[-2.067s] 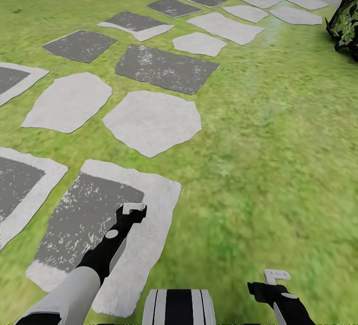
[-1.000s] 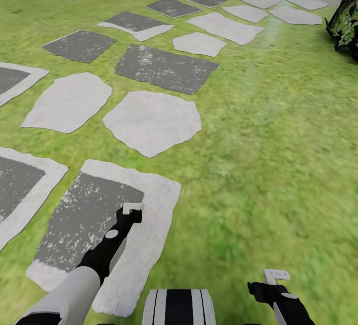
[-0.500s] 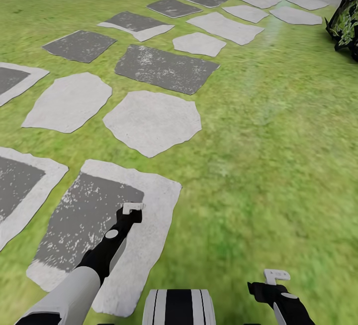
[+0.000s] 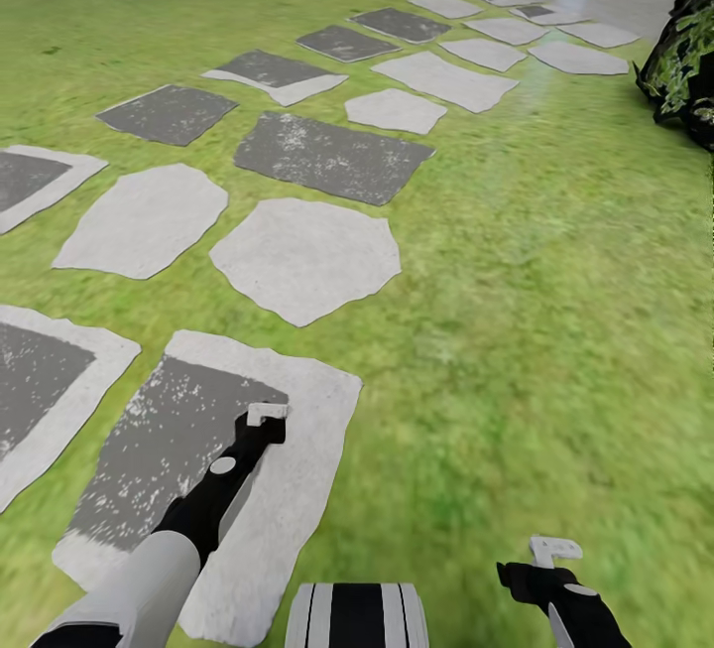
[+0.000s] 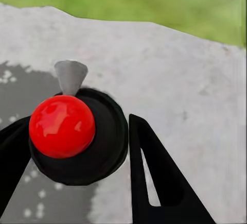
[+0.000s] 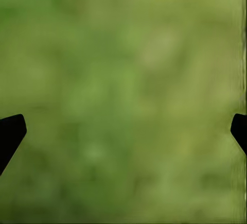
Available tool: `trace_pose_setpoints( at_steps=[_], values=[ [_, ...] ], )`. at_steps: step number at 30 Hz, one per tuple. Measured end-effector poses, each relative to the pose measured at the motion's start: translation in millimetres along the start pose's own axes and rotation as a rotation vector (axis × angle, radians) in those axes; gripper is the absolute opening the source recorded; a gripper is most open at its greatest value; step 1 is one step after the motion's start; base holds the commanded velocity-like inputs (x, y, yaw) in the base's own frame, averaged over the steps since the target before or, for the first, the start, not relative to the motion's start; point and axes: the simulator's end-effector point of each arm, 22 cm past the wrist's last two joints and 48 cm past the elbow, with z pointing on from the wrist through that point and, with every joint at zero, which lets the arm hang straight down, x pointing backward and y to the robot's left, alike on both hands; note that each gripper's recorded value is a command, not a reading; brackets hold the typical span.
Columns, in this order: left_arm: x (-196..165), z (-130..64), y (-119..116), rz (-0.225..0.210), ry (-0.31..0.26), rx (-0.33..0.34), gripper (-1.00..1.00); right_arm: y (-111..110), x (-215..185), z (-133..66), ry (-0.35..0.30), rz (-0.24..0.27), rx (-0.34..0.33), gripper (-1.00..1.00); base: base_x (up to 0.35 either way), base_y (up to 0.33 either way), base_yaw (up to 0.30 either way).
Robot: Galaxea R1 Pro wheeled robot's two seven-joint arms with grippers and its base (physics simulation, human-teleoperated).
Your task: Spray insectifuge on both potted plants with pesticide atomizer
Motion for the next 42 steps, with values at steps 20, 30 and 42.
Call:
trace_pose_setpoints(
  at_steps=[20, 30, 42],
  values=[
    [-72.8, -23.0, -11.7, -0.022, 0.148, 0.022, -1.00, -38.8, -80.6, -42.3, -0.200, 0.100, 0.050, 1.00, 0.000, 0.000, 0.000],
    [-92.7, -35.9, -11.4, -0.014, 0.148, 0.020, -1.00, -38.6, -96.7, -56.8, -0.243, 0.106, 0.044, 1.00, 0.000, 0.000, 0.000],
    [-125.0, -51.7, -16.7, 0.004, 0.102, 0.023, -1.00, -45.8, -155.4, -101.5, -0.392, 0.118, 0.047, 1.00, 0.000, 0.000, 0.000]
  ],
)
